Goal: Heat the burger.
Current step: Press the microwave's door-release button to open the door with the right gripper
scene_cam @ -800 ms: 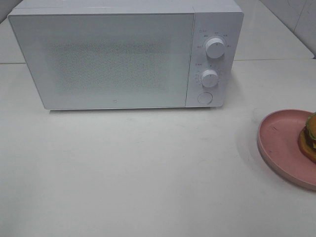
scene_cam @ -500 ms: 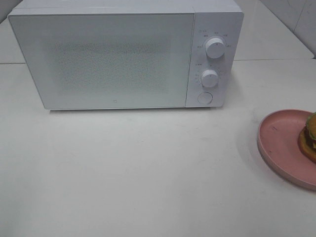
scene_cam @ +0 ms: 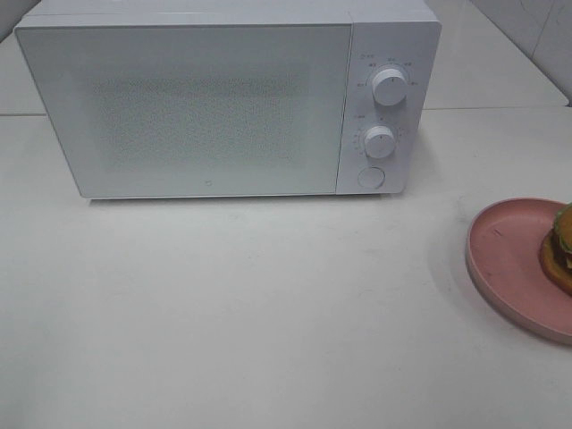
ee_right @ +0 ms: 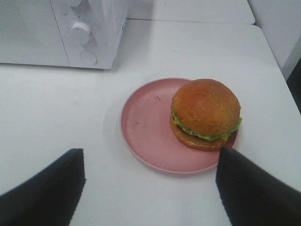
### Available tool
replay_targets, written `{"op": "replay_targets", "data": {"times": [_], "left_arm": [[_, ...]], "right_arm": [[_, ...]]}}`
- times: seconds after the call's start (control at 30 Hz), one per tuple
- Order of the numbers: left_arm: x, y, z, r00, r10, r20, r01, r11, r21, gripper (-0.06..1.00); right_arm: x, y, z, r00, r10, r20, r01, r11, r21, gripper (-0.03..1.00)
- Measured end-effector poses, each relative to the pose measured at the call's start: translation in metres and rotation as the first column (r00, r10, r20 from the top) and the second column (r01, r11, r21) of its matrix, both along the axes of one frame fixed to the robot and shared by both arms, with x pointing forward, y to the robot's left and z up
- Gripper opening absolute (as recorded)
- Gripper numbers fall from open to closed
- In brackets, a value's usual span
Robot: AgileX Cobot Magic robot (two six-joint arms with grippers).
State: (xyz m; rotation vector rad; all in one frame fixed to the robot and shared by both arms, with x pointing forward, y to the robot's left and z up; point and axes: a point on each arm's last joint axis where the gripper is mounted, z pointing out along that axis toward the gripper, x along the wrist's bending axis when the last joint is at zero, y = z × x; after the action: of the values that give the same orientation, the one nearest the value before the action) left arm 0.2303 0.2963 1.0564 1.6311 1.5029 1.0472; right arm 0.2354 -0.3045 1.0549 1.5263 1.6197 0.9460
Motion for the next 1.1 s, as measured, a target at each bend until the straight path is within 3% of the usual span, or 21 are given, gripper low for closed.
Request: {"op": "replay_targets", "data": {"times": [0.5,1.1], "left_arm": [[0.000,0.000,0.000,1.000,0.000,0.000,0.000,1.000,0.000,0.97],[0.000,0.000,0.000,1.000,0.000,0.000,0.000,1.000,0.000,0.97]], "right_arm": [[0.050,0.007,0.011,0.998,0.012,-0.068,-0.013,1.000,-0.010,0.76],[0.114,0.016,0.012,0.998,0.032,-0.045,-0.033,0.999,-0.011,0.76]]}}
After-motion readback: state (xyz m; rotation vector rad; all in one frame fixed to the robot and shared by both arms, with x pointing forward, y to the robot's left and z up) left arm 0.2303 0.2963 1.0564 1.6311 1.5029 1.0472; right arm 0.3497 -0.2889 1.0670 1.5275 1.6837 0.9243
